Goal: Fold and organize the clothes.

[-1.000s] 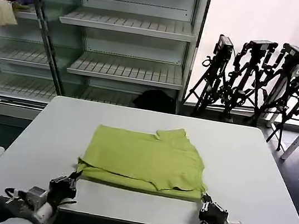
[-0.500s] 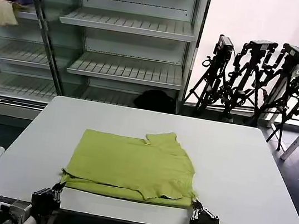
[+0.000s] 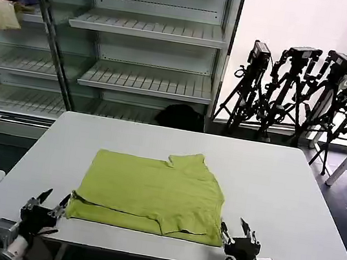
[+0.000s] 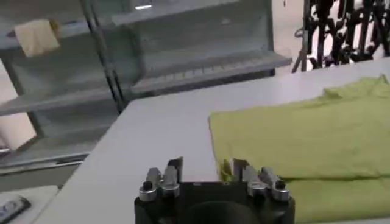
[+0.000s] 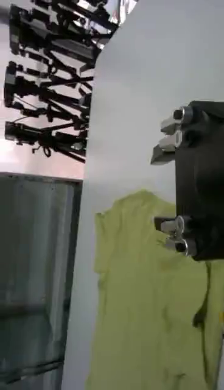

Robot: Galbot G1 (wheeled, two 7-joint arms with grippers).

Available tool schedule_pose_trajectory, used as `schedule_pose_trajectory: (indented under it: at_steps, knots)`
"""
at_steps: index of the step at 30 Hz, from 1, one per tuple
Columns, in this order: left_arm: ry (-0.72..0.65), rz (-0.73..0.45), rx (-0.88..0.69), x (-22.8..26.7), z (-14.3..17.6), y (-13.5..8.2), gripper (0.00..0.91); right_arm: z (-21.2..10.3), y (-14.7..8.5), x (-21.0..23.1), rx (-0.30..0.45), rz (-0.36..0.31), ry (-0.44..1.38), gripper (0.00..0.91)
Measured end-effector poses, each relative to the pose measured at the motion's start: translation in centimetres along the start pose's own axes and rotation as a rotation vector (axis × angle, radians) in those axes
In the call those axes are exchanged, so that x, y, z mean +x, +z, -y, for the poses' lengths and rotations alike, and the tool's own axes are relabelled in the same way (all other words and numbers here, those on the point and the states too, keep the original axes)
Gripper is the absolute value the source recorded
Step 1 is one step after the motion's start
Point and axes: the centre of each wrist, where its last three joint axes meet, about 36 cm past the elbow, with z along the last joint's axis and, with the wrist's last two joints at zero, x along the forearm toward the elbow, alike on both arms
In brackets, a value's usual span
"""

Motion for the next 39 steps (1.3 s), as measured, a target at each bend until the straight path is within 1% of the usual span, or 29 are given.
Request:
schedule_pose_trajectory:
  at_steps: [8, 12, 17, 22, 29, 36, 39]
  knots:
    - [0.056, 0.081, 0.013, -4.0, -0.5, -2.8, 0.907, -0.5, -2.1, -5.6, -0.013, 0.069, -0.042, 0.907]
    - [0.104, 0.106, 0.004, -6.6, -0.3, -4.1, 0.907, -0.4, -3.0, -8.6, -0.021, 0.085, -0.05, 0.907]
    - [0.155, 0.118, -0.011, -10.2, -0.1, -5.5, 0.907, -0.5, -4.2, -12.7, -0.033, 0.087, -0.056, 0.907]
    - [0.199, 0.1, -0.027, -14.1, 0.3, -6.3, 0.907, -0.4, -4.9, -16.7, -0.041, 0.066, -0.052, 0.907]
    - [0.244, 0.05, -0.04, -19.1, 0.7, -6.8, 0.907, -0.7, -5.0, -21.6, -0.053, 0.01, -0.05, 0.907]
    - [0.244, -0.002, -0.073, -22.8, -0.1, -7.3, 0.907, -1.5, -4.8, -24.4, -0.064, -0.039, -0.063, 0.907]
    - [0.235, -0.028, -0.085, -23.8, -0.9, -7.0, 0.907, -1.5, -4.5, -25.0, -0.067, -0.054, -0.068, 0.907]
